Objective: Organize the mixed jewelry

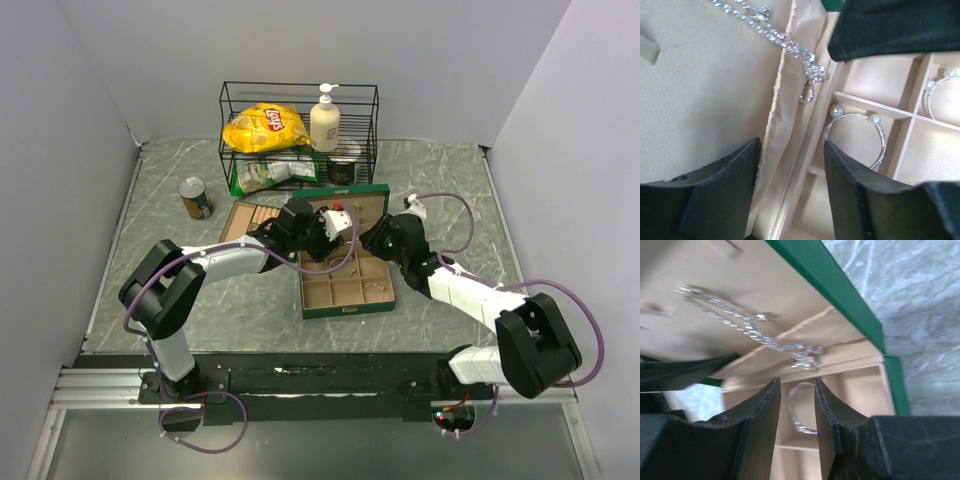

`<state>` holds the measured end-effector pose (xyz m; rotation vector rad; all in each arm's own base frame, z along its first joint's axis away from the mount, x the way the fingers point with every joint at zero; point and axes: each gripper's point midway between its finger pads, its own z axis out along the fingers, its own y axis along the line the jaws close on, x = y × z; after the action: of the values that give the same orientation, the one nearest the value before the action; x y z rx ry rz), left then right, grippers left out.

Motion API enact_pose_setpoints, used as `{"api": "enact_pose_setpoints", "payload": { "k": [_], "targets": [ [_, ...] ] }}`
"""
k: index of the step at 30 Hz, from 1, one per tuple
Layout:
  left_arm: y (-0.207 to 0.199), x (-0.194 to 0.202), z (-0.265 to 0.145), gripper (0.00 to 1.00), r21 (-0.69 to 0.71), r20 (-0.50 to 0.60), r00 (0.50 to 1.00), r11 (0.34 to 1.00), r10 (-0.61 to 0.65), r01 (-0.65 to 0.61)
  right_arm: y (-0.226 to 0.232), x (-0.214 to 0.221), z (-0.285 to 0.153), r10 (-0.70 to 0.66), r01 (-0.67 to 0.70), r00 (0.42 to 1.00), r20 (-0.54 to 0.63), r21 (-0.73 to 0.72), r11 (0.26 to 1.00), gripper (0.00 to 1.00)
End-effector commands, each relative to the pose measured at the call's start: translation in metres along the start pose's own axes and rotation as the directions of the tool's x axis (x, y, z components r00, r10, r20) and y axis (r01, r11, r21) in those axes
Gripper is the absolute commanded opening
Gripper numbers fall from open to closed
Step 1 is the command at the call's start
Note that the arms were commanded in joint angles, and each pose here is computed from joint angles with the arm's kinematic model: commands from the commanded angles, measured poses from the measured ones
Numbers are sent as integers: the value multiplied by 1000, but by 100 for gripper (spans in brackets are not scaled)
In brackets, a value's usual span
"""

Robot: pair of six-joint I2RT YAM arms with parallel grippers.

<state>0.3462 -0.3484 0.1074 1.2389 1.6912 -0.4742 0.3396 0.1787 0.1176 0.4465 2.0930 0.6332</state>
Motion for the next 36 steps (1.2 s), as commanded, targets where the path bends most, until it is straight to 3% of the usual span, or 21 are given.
{"api": "enact_pose_setpoints", "payload": {
  "k": [1,11,23,32,36],
  "targets": [
    [6,-11,3,55,-2,14,1000,1000,-28,28,6,-14,11,-124,125,992,37,-17,992,41],
    [7,-11,3,52,2,8,999,999,-37,37,20,-20,25,-200,204,978,61,-78,976,44],
    [3,-13,1,49,24,21,999,999,-47,46,13,-16,41,-234,235,972,35,-36,971,45],
    [0,-14,0,48,34,50,996,997,-76,75,9,-8,50,-239,239,971,9,-40,970,42],
    [-3,-13,1,47,48,51,995,995,-91,88,7,-6,53,-241,241,970,-1,-38,970,36]
  ]
}}
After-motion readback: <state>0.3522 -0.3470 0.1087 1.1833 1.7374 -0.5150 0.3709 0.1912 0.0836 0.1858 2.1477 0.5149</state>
